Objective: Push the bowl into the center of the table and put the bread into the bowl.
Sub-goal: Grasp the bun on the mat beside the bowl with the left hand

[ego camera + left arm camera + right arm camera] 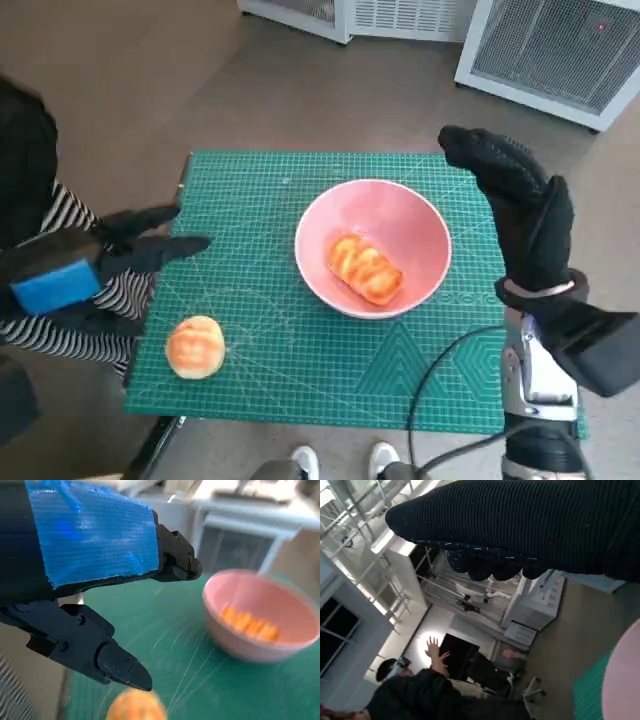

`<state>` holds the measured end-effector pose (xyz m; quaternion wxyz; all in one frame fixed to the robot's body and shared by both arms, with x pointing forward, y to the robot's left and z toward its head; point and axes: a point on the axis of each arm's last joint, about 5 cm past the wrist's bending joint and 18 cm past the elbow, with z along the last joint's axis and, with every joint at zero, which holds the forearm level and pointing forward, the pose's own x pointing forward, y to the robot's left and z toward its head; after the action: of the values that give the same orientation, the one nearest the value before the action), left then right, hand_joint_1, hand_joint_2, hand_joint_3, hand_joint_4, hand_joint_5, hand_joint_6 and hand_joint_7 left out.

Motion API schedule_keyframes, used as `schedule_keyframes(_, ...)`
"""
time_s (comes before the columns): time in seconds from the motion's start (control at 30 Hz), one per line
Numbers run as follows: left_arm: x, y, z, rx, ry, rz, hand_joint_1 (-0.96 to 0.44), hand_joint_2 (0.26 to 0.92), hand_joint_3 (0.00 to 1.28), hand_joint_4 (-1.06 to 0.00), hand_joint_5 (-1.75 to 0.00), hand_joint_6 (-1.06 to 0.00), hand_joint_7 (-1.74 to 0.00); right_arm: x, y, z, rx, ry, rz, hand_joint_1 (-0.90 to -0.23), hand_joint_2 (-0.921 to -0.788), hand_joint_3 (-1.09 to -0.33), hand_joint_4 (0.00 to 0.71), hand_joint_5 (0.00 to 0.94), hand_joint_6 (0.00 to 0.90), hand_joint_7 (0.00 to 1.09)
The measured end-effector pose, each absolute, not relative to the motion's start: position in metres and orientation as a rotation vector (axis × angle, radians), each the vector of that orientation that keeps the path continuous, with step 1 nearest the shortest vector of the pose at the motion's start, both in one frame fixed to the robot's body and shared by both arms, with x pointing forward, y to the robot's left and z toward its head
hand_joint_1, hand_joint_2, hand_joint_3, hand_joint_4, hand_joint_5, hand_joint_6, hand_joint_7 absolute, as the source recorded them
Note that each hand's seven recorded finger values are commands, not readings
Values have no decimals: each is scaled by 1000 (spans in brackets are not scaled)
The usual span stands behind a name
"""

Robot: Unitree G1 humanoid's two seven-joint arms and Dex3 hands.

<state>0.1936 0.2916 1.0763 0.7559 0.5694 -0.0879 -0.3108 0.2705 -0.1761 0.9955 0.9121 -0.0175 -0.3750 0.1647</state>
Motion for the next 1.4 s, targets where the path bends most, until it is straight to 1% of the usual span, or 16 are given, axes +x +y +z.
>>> schedule_keyframes(0.2,187,290,1067,1240,-85,-689,-350,756,0,-116,-4,-328,-52,274,-175,999,-40,-782,359,-710,-921,-673,104,0,3,502)
schedule_keyframes(0.4,187,287,1054,1228,26,-715,-339,750,0,-112,-1,-321,-51,274,-174,1000,-43,-785,367,-710,-921,-675,103,0,-1,505)
schedule_keyframes(0.73,194,282,1025,1216,223,-785,-274,736,0,-115,-1,-306,-50,275,-176,1000,-48,-783,377,-710,-921,-674,104,0,-1,507)
schedule_keyframes(0.9,200,283,1011,1202,306,-807,-223,733,0,-136,-11,-307,-53,275,-178,1000,-46,-782,372,-710,-921,-674,104,0,-1,507)
schedule_keyframes(1.03,203,284,999,1199,305,-787,-160,735,2,-207,-41,-352,-79,275,-178,1000,-45,-780,372,-709,-921,-674,104,0,-1,507)
schedule_keyframes(1.2,204,281,981,1207,236,-743,-107,755,14,-311,-82,-433,-126,275,-178,1000,-45,-780,372,-707,-921,-673,105,1,-1,508)
schedule_keyframes(1.27,204,280,974,1213,213,-732,-73,770,24,-387,-112,-498,-165,275,-178,1000,-44,-779,372,-707,-921,-673,105,1,-1,508)
schedule_keyframes(1.37,204,278,966,1223,190,-720,-45,783,39,-465,-143,-556,-223,275,-178,1000,-44,-779,372,-706,-921,-673,105,1,-1,508)
schedule_keyframes(1.4,205,278,965,1228,180,-714,-32,776,69,-504,-155,-555,-304,275,-178,1000,-45,-778,372,-706,-921,-673,105,1,-1,508)
